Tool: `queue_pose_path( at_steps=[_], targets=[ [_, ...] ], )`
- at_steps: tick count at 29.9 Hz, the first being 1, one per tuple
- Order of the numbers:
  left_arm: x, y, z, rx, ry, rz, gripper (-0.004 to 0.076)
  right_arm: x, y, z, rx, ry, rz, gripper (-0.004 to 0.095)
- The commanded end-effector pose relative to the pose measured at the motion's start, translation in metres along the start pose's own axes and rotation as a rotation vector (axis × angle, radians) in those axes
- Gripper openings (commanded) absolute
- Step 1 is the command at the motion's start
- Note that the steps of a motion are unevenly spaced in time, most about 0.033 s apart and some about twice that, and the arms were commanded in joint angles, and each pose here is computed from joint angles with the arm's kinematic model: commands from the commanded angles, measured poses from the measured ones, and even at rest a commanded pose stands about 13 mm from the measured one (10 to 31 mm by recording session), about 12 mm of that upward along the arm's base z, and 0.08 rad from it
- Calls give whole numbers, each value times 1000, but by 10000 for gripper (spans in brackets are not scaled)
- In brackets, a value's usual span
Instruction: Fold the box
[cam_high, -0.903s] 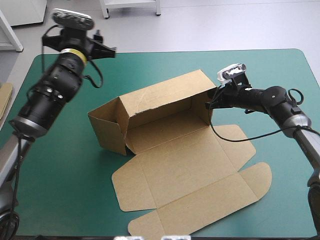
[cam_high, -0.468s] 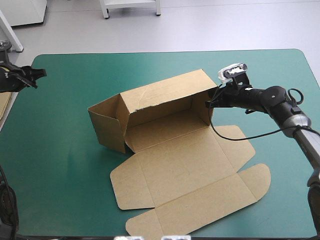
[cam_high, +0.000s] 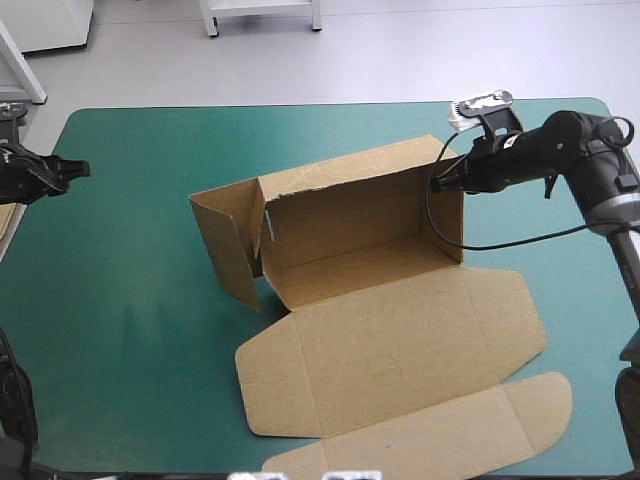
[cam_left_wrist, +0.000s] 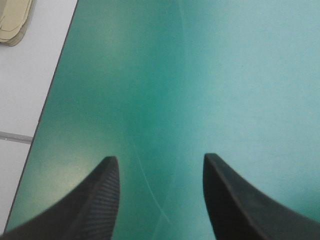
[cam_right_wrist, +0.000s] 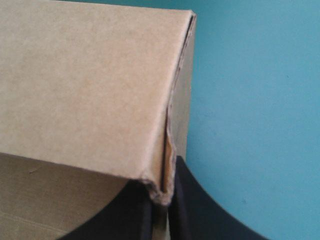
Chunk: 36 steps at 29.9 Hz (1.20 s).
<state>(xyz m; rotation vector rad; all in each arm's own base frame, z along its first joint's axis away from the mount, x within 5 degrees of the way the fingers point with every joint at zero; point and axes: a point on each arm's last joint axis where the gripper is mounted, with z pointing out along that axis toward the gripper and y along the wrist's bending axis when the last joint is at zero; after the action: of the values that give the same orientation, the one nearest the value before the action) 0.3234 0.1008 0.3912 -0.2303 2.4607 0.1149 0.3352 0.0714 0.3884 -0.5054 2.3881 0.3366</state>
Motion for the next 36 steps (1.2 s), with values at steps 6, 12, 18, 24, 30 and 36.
queue_pose_path(
  at_steps=[6, 12, 18, 24, 30, 36],
  targets=[
    [-6, -1, -26, -6, -77, 8, 353, -13, -4, -48, 160, 61, 31, -17],
    [-5, -5, -26, 37, -59, 11, 353, -14, -11, -5, 91, 142, 83, -17],
    [-5, -5, -26, 40, -59, 13, 352, -21, -27, 41, 85, 184, 112, 32],
    [-5, -5, -26, 41, -64, 11, 351, -47, -38, 63, 101, 87, 104, 477],
    [-5, -7, -26, 61, -67, 4, 349, -69, -43, 65, 125, -44, 120, 656],
    [-7, -8, -26, 73, -90, 17, 349, -77, -31, 17, 134, -40, 72, 608]
  ],
)
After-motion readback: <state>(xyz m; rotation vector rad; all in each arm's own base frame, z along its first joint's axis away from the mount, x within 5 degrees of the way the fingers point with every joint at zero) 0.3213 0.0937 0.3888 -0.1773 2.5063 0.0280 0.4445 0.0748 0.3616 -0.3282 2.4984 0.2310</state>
